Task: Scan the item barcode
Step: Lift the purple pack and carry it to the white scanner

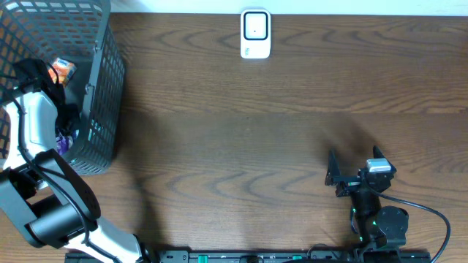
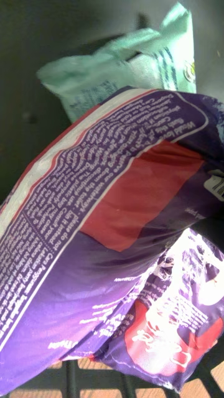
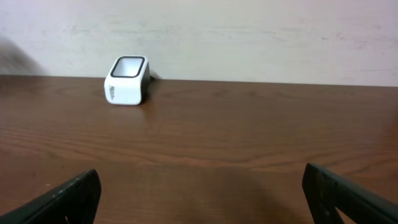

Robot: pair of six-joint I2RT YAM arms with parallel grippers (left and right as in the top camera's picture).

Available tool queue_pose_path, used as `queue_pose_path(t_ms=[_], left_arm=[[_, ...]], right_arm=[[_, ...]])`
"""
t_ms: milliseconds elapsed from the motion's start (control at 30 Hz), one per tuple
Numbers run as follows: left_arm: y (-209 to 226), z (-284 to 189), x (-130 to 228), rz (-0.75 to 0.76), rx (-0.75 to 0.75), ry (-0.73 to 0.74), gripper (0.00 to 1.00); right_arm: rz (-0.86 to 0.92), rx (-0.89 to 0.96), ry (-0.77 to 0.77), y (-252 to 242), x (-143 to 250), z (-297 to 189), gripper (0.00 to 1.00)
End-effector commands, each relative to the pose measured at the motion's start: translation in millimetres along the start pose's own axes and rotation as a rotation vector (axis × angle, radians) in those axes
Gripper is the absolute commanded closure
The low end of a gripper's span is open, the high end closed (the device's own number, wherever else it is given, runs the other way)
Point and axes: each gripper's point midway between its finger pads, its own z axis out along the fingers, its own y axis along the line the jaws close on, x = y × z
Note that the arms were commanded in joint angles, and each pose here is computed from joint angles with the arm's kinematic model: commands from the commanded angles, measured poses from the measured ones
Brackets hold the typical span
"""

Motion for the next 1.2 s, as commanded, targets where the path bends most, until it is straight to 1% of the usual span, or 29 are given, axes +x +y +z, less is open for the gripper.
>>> queue_pose_path(t_ms=[0, 100, 200, 300, 433, 533, 600, 667, 733, 867, 1000, 1167], left_arm=[[19, -54, -36, -0.153, -0.011, -0.183, 0.93], [27, -105, -60, -0.198, 0.027, -0.35, 0.93], [29, -171, -82, -0.237, 0.113, -0.579, 0.93], [28, -242, -91, -0.277, 0.219, -0.805, 0.93], [10, -342, -81, -0.233, 0.433, -1.082, 0.92], [-12, -400, -66, -0.188, 0.589, -1.216, 0.93], [-30, -430, -56, -0.163, 0.686, -1.271, 0.93], [-52, -451, -46, -0.124, 0.77, -1.295, 0.93], [-84, -463, -37, -0.049, 0.851, -1.285, 0.92], [-159, -467, -21, 0.103, 1.006, -1.187, 0.93], [-239, -442, -4, 0.313, 1.063, -1.04, 0.93], [-336, -378, 29, 0.564, 1.062, -0.783, 0.93]], right_arm=[[-0.015, 0.004, 0.002, 0, 1, 0, 0.01], [-0.015, 0.004, 0.002, 0, 1, 0, 0.01], [-0.015, 0.004, 0.002, 0, 1, 0, 0.01], [-0.015, 0.004, 0.002, 0, 1, 0, 0.01], [-0.015, 0.004, 0.002, 0, 1, 0, 0.01], [-0.015, 0.004, 0.002, 0, 1, 0, 0.01], [-0.015, 0.004, 0.002, 0, 1, 0, 0.01], [-0.015, 0.004, 0.002, 0, 1, 0, 0.01], [-0.015, 0.004, 0.002, 0, 1, 0, 0.01], [-0.015, 0.004, 0.002, 0, 1, 0, 0.01], [-0.015, 0.004, 0.002, 0, 1, 0, 0.01], [-0.015, 0.004, 0.002, 0, 1, 0, 0.01]])
